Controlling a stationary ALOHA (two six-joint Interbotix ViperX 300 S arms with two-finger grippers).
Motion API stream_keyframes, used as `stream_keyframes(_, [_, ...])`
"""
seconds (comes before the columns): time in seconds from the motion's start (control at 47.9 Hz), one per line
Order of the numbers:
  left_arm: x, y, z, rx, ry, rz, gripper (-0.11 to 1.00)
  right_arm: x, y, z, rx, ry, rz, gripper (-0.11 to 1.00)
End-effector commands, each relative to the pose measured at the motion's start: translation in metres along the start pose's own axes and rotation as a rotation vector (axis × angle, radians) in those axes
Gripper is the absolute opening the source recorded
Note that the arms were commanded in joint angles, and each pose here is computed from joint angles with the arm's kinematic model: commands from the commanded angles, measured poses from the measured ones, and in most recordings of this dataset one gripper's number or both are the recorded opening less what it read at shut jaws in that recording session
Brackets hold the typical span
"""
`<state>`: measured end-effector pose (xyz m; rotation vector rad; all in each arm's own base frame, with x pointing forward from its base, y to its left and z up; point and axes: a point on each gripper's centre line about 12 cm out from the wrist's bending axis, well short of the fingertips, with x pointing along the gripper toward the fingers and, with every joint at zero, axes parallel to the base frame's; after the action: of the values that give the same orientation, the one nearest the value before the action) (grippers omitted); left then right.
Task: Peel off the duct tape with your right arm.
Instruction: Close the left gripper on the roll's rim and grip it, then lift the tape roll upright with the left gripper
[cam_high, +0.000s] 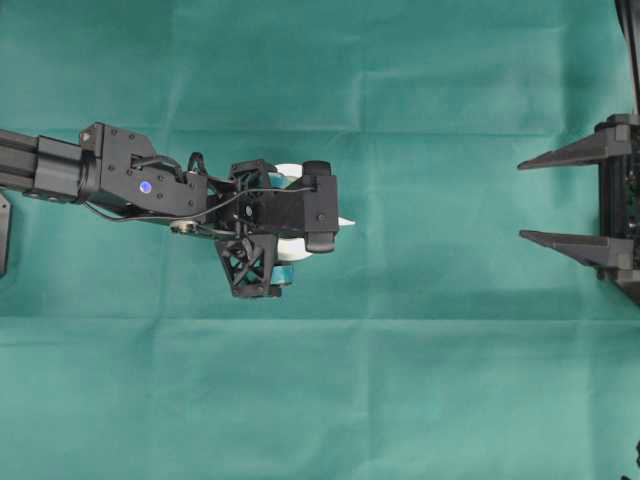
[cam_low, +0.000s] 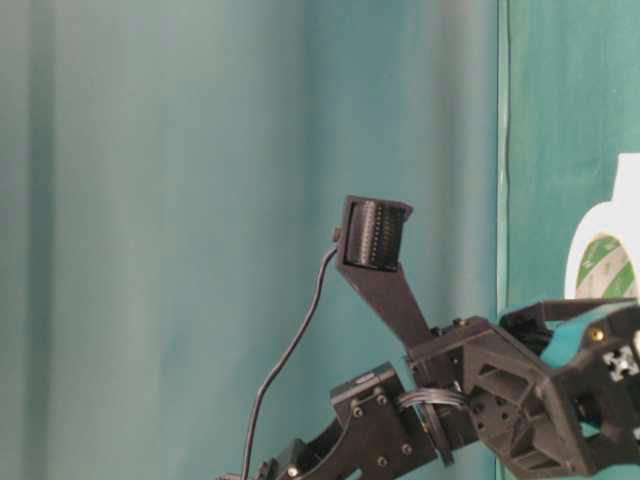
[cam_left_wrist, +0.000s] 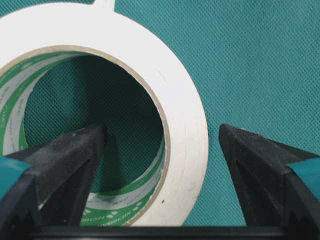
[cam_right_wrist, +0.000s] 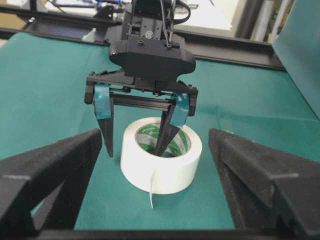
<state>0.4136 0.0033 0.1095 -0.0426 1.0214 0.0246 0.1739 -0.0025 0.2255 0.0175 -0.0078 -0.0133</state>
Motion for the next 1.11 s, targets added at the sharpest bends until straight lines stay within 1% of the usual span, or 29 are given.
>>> stream_keyframes(0.0, [-0.008,0.001,0.012,-0.002,-0.043,0.000,0.97,0.002,0.000,0.006,0.000,-0.020,0.001,0.83])
stream_keyframes(0.146, [-0.008,0.001,0.013,-0.004,-0.046,0.001,0.97,0.002,0.000,0.006,0.002,-0.020,0.000,0.83])
stream_keyframes(0.23, [-0.009,0.001,0.015,0.008,-0.046,0.002,0.96,0.001,0.000,0.005,0.002,-0.018,0.000,0.83])
stream_keyframes(0.292, [-0.010,0.000,0.016,0.024,-0.040,0.003,0.92,0.001,0.000,0.005,0.002,-0.018,0.000,0.83])
stream_keyframes(0.355, [-0.011,0.000,0.016,0.055,-0.020,0.002,0.78,0.001,0.000,0.005,0.002,-0.018,0.000,0.83])
stream_keyframes(0.438, [-0.012,-0.001,0.016,0.092,0.009,0.001,0.54,0.002,0.000,0.006,0.000,-0.020,0.001,0.83])
stream_keyframes(0.501, [-0.014,-0.001,0.018,0.108,0.012,0.001,0.36,0.001,0.000,0.005,0.002,-0.018,0.000,0.83])
stream_keyframes(0.543, [-0.015,-0.002,0.021,0.117,0.009,0.001,0.26,0.001,0.000,0.005,0.002,-0.018,0.000,0.83])
stream_keyframes(0.564, [-0.016,-0.002,0.022,0.120,0.005,0.001,0.25,0.001,0.000,0.005,0.000,-0.018,0.001,0.83])
stream_keyframes(0.626, [-0.018,-0.003,0.025,0.137,-0.005,-0.001,0.21,0.001,0.000,0.005,0.002,-0.018,0.000,0.83])
stream_keyframes(0.647, [-0.019,-0.004,0.026,0.149,-0.005,-0.002,0.21,0.001,0.000,0.005,0.002,-0.018,0.000,0.83])
stream_keyframes(0.731, [-0.022,-0.005,0.028,0.167,-0.011,-0.002,0.21,0.001,0.000,0.004,0.002,-0.017,0.000,0.83])
stream_keyframes(0.877, [-0.035,-0.005,0.036,0.167,-0.029,-0.002,0.21,0.001,0.000,0.003,0.002,-0.014,0.000,0.83])
stream_keyframes(1.085, [-0.076,-0.008,0.059,0.174,-0.088,-0.003,0.21,0.001,0.000,0.002,0.002,-0.011,0.000,0.83])
